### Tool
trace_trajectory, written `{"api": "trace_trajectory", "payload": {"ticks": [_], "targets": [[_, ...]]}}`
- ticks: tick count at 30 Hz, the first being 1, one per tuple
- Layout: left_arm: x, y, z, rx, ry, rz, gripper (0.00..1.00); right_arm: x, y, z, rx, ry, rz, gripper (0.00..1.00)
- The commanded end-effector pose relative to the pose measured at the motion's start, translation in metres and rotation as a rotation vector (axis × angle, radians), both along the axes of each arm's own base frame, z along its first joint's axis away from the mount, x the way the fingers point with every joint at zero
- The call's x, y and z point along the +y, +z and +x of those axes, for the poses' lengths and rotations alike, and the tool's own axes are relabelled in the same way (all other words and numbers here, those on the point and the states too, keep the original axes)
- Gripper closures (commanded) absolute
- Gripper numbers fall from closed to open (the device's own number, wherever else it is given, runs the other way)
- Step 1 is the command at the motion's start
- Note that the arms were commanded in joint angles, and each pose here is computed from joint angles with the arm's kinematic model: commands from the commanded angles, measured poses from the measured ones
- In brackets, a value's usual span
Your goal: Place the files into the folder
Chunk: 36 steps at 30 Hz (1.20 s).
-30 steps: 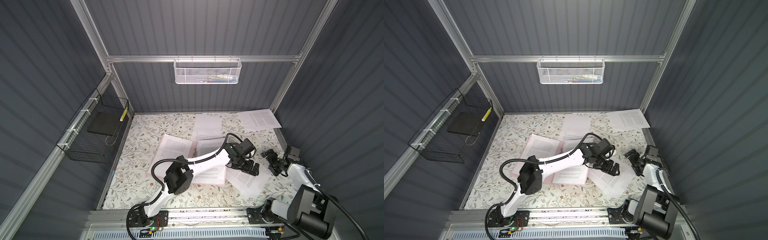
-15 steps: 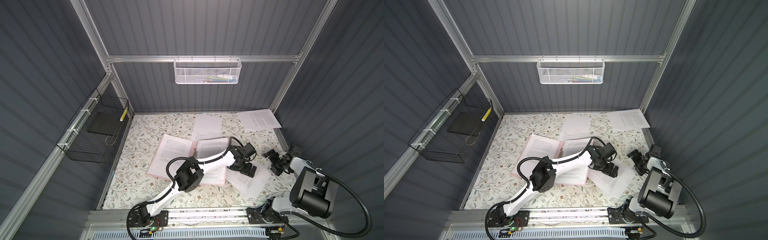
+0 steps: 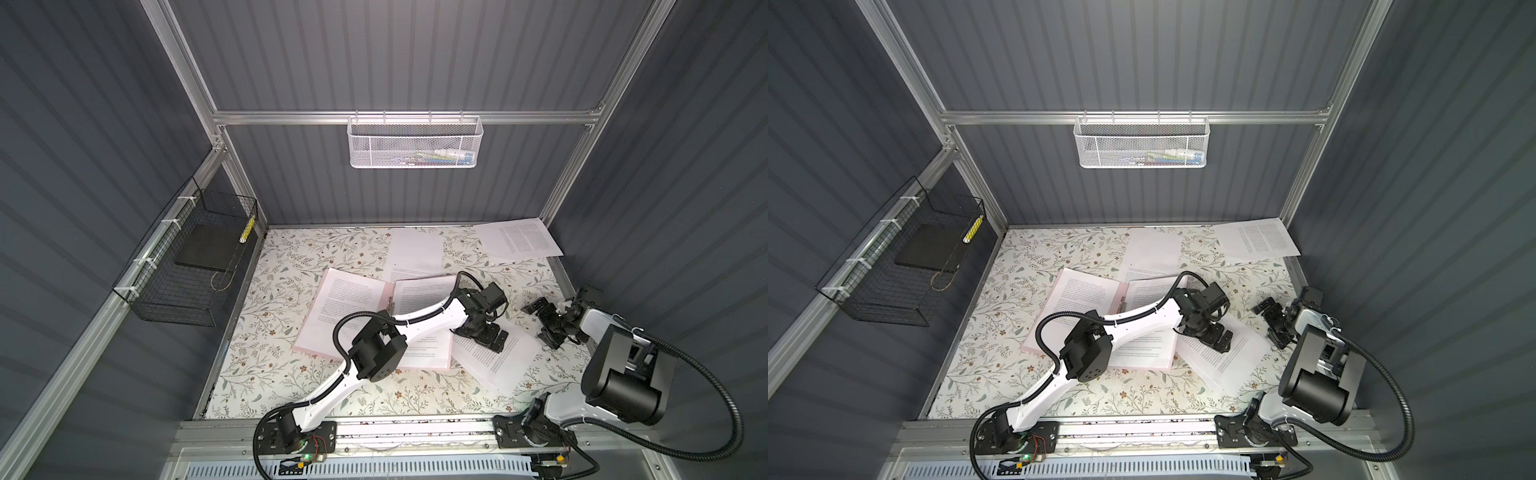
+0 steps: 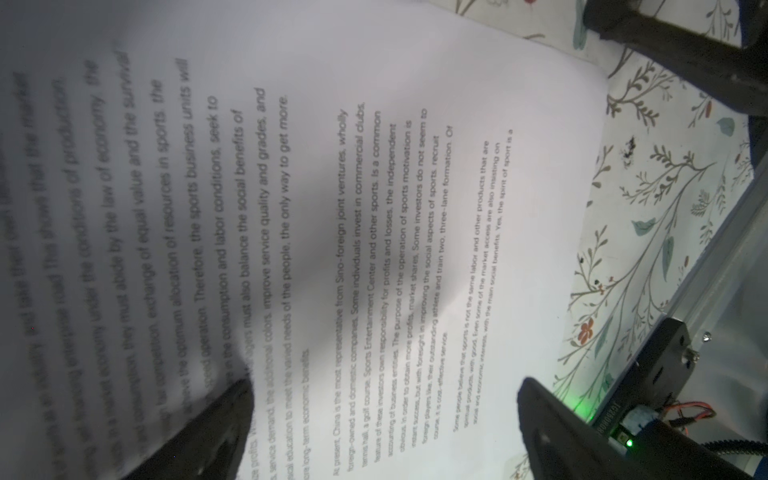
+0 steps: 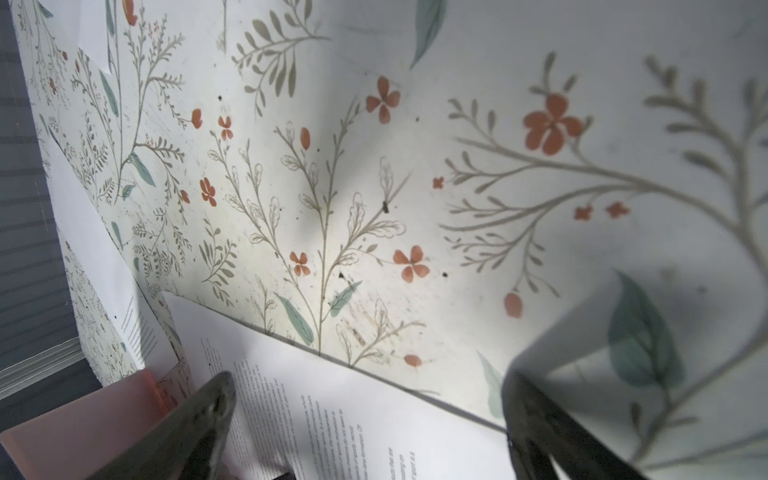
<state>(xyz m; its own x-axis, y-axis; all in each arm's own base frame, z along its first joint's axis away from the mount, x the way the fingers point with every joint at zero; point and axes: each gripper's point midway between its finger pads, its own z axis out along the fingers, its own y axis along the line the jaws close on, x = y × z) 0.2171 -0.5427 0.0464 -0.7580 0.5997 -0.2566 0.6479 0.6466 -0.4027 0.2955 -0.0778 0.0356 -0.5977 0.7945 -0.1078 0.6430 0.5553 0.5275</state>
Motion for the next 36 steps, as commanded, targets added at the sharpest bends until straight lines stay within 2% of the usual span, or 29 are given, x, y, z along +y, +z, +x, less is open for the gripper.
{"api": "trace_trajectory", "payload": {"ticks": [1, 4, 9, 11, 16, 27, 32, 36], "targets": [[0.008, -0.022, -0.003, 0.034, -0.038, 0.045, 0.0, 0.02, -0.029, -0.035, 0.171, 0.024, 0.067, 0.01], [0.009, -0.026, -0.004, 0.037, -0.046, 0.048, 0.0, 0.023, -0.032, -0.042, 0.204, 0.026, 0.07, 0.01], [0.011, -0.029, 0.003, 0.037, -0.033, 0.049, 0.0, -0.006, -0.018, -0.054, 0.248, -0.058, -0.112, 0.01], [0.011, -0.027, 0.004, 0.038, -0.032, 0.041, 0.0, -0.011, -0.017, -0.058, 0.284, -0.063, -0.132, 0.01], [0.009, -0.023, 0.005, 0.048, -0.029, 0.023, 0.0, -0.001, -0.03, -0.068, 0.353, -0.045, -0.081, 0.01], [0.007, -0.023, 0.005, 0.055, -0.031, 0.012, 0.0, 0.043, -0.036, -0.062, 0.356, 0.083, -0.016, 0.01], [0.007, -0.024, 0.005, 0.059, -0.036, 0.014, 0.0, 0.072, -0.033, -0.057, 0.312, 0.156, 0.108, 0.01], [0.008, -0.028, 0.004, 0.06, -0.039, 0.025, 0.0, 0.083, -0.007, -0.051, 0.183, 0.17, 0.138, 0.01]]}}
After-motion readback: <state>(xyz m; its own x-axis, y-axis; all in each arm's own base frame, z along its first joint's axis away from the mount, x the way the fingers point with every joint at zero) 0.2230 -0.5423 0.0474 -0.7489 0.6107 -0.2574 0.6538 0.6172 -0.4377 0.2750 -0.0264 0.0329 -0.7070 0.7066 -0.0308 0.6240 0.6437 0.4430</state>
